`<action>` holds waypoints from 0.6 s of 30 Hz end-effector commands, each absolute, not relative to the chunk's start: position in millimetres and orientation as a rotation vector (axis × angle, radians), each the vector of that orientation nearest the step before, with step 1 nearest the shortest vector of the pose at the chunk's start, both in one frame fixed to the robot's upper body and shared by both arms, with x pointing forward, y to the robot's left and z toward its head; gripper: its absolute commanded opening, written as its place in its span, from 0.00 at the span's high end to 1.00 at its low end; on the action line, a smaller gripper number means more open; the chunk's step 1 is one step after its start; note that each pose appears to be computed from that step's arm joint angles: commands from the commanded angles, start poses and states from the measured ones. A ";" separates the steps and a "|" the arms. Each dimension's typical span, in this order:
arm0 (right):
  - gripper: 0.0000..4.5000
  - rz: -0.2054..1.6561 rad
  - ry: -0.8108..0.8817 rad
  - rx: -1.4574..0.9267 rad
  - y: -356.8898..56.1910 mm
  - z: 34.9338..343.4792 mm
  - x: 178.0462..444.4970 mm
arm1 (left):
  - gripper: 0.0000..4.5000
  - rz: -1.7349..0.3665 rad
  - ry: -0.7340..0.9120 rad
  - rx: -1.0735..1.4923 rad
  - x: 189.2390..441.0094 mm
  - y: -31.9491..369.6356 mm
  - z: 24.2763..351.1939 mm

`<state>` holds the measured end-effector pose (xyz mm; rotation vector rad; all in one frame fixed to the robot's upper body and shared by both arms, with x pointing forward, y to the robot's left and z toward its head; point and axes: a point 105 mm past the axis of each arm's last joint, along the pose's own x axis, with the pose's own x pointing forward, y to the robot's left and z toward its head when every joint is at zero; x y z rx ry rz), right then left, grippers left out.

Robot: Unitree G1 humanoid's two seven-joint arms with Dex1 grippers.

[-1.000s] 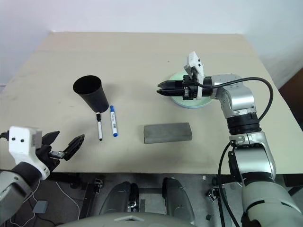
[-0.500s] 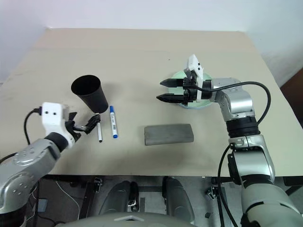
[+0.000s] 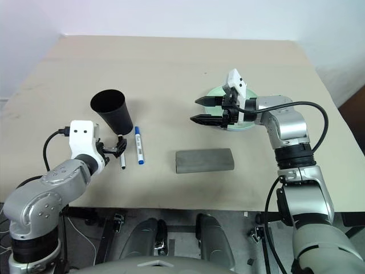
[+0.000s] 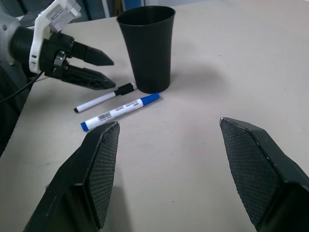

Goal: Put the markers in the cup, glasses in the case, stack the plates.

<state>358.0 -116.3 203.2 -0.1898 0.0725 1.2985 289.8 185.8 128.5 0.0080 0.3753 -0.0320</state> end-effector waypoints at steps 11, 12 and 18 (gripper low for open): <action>0.23 1.286 0.009 -0.224 -117.0 217.7 356.6 | 0.00 0.052 0.536 0.044 281.9 188.5 120.1; 0.23 1.284 0.008 -0.225 -117.3 217.8 357.0 | 0.00 0.063 0.544 0.042 281.1 190.1 117.9; 0.22 1.273 0.004 -0.231 -118.6 218.6 359.2 | 0.04 0.090 0.571 -0.014 280.4 194.4 110.0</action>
